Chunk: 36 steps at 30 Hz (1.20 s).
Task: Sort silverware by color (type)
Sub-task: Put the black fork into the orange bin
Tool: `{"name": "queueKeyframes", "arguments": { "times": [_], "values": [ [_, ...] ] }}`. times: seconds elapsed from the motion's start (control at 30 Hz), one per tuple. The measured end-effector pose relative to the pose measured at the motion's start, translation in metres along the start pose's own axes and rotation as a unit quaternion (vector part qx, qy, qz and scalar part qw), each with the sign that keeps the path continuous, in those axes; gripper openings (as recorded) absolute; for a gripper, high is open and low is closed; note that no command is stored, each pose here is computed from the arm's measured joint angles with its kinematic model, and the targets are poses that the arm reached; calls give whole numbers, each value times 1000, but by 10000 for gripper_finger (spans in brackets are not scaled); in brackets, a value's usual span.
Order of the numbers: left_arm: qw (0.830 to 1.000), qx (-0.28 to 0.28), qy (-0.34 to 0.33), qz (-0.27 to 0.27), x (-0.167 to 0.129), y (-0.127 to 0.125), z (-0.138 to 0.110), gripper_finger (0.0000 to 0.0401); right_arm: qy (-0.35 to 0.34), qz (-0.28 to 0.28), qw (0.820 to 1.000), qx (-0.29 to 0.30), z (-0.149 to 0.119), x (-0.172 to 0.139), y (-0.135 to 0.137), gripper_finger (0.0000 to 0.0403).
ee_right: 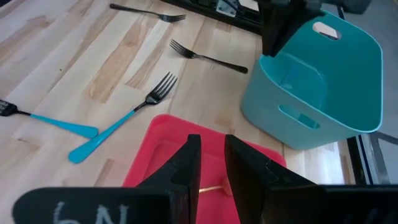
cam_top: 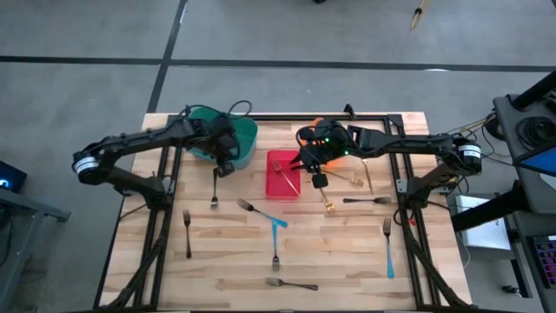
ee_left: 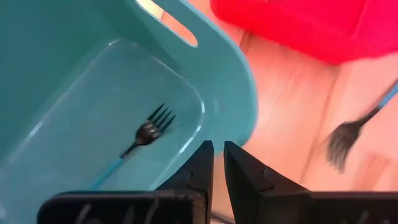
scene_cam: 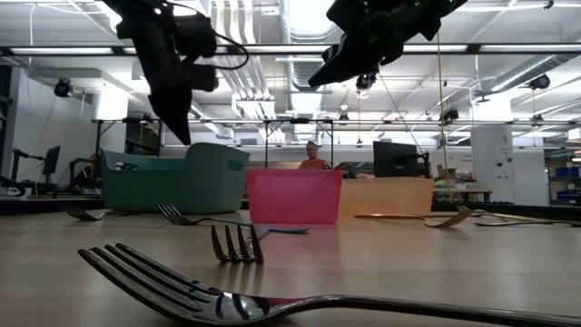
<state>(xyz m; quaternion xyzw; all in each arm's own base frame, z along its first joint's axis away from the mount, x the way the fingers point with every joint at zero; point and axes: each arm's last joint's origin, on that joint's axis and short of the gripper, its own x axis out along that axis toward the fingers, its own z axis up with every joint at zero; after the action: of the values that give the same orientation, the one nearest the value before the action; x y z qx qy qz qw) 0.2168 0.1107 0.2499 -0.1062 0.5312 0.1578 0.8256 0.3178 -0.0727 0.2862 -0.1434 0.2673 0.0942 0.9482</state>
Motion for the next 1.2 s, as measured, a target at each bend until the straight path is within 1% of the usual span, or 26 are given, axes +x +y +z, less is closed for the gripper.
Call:
{"name": "queueKeyframes", "arguments": {
  "times": [0.13,0.23,0.43,0.57,0.67,0.8,0.93,1.2],
  "values": [
    [999,-46,-20,-11,-10,-14,-4,20,0,0,1000,0,0,0,0,63],
    [997,-61,-23,-29,-14,-31,-10,20,0,0,1000,0,0,0,0,63],
    [997,-38,-5,-70,-12,-73,-34,20,2,1,1000,-5,-1,2,-1,63],
    [995,-24,-10,-97,-4,-96,-50,20,6,2,1000,-4,-3,4,-1,63],
    [993,-11,-25,-117,4,-108,-58,20,6,1,1000,-4,-3,4,-1,63],
    [991,-8,-29,-127,13,-115,-63,20,6,1,1000,-2,-3,4,-1,63],
    [991,-9,-28,-127,19,-115,-66,20,5,1,1000,-3,-3,4,-1,63],
    [994,-10,-44,-95,20,-114,-64,20,3,0,1000,-4,-3,4,-2,63]
  ]
}}
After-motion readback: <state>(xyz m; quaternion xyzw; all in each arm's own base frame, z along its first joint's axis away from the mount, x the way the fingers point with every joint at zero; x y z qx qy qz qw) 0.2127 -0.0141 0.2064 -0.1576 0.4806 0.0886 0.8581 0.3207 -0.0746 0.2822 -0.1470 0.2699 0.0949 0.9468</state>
